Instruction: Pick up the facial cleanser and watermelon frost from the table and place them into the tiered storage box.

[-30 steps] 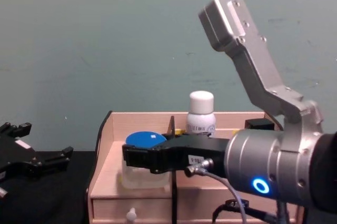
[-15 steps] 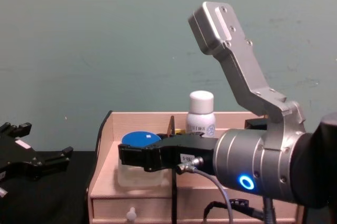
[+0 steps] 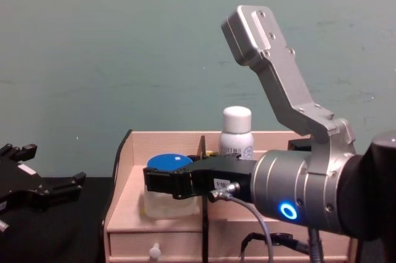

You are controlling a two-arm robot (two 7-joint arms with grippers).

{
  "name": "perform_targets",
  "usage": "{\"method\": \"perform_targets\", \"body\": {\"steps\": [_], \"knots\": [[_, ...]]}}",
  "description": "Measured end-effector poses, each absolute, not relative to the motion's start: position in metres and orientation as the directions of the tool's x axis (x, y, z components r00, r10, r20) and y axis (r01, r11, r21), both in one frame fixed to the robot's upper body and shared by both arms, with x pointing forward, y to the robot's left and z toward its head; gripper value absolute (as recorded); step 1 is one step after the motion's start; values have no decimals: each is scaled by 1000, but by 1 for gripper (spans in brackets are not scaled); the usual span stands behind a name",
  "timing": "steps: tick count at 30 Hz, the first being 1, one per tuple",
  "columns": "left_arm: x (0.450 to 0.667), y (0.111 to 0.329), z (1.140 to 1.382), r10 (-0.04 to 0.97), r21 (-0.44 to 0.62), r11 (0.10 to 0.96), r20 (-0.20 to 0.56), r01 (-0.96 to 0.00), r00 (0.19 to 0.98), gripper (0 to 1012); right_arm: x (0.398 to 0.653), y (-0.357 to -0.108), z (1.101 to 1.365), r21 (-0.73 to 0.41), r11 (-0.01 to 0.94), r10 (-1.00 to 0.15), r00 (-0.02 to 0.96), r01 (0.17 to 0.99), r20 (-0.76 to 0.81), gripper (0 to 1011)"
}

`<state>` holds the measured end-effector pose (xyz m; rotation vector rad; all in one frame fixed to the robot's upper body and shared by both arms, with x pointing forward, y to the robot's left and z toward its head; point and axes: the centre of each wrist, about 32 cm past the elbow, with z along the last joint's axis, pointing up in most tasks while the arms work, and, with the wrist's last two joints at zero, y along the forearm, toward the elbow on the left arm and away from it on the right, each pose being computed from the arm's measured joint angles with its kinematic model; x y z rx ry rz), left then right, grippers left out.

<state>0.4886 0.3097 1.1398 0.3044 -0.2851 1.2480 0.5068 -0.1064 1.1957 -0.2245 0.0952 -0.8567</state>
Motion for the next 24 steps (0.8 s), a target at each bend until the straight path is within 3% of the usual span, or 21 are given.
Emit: {"method": "perform_targets", "body": {"steps": [6,16,24], "knots": [[489,310,1140,880,70,287,374,-955,292,1001,507,-106,1196,-234,633,-758,653,738,7,743],[489,310,1140,880,70,287,374,-955,292,1001,506,-107,1196,-233,634,-757,653,737,5,1003],[489,310,1140,880,70,287,374,-955,292,1001,501,-108,1198,-185,635,-760,649,751,28,1002]]}}
